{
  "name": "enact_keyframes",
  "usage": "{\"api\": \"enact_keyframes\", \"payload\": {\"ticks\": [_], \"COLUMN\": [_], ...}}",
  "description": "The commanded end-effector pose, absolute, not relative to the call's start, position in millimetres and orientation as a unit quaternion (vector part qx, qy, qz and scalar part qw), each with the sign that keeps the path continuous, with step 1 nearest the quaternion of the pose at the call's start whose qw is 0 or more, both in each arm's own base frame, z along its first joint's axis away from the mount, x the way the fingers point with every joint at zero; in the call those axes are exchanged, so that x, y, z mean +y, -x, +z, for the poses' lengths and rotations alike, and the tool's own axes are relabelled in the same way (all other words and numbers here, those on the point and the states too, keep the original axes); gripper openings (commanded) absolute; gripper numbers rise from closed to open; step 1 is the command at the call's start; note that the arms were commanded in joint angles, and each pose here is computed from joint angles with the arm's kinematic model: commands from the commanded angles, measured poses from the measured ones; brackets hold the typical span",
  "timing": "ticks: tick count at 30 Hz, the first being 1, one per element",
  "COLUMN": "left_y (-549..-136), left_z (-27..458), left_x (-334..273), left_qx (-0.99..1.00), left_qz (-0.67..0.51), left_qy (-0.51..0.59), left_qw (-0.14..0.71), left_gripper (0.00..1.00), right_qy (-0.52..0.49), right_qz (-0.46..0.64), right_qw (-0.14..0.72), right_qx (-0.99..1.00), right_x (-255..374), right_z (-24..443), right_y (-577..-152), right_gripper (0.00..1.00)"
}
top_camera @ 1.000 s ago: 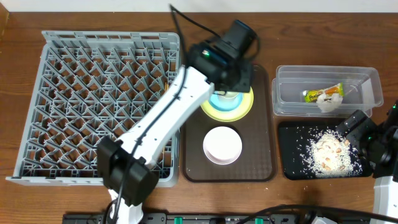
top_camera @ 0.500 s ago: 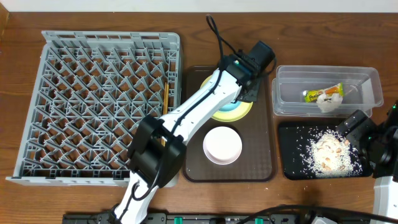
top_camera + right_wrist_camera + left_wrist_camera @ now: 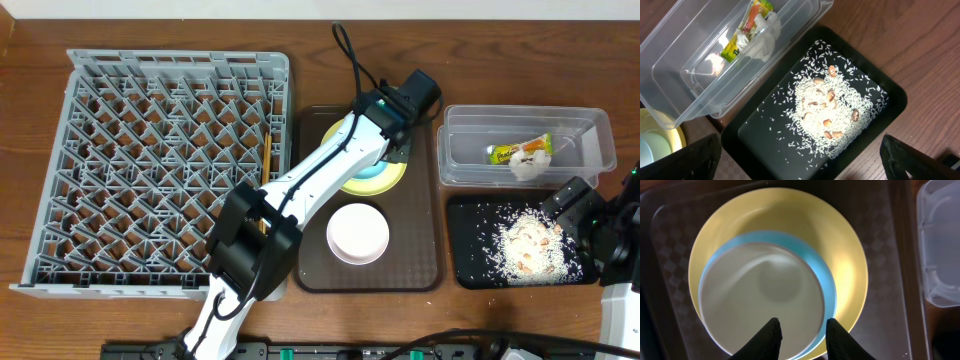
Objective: Sort waste into correct bins and load items into the dishwasher
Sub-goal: 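Grasp the white cup from the blue bowl with the left gripper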
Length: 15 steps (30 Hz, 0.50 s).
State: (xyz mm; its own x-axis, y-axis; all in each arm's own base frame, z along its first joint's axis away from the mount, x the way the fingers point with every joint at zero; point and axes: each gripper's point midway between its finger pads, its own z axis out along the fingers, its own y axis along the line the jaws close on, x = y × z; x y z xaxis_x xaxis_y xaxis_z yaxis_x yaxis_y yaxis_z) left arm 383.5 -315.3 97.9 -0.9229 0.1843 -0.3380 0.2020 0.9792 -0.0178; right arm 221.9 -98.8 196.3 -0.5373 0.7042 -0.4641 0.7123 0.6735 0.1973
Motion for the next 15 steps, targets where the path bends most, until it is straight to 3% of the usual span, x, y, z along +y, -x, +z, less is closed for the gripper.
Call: {"api": "enact_keyframes", "payload": {"ticks": [1,12,15], "left_y": [-383,-376,-377], "left_z": [79,62,59], "left_x": [-308,-306,-299], "left_qx": [0.983,0.985,0.984], "left_qz": [-0.003,0.007,0.022], "left_qy": [-0.1,-0.101,-0.1], "left_qw": [0.156,0.142,0.145], "left_gripper": [0.32,0.36,0.33], "right_qy": [-0.402,-0.402,-0.402], "right_qz": [-0.013,-0.013,-0.013], "right_qw": [0.266,0.266,0.266], "right_qx": [0.876,0.876,0.876], "right_x": [-102,-102,-102], "right_z": [200,200,200], "right_y": [-222,-222,-222], "right_gripper": [0.99,0.99,0.99]}}
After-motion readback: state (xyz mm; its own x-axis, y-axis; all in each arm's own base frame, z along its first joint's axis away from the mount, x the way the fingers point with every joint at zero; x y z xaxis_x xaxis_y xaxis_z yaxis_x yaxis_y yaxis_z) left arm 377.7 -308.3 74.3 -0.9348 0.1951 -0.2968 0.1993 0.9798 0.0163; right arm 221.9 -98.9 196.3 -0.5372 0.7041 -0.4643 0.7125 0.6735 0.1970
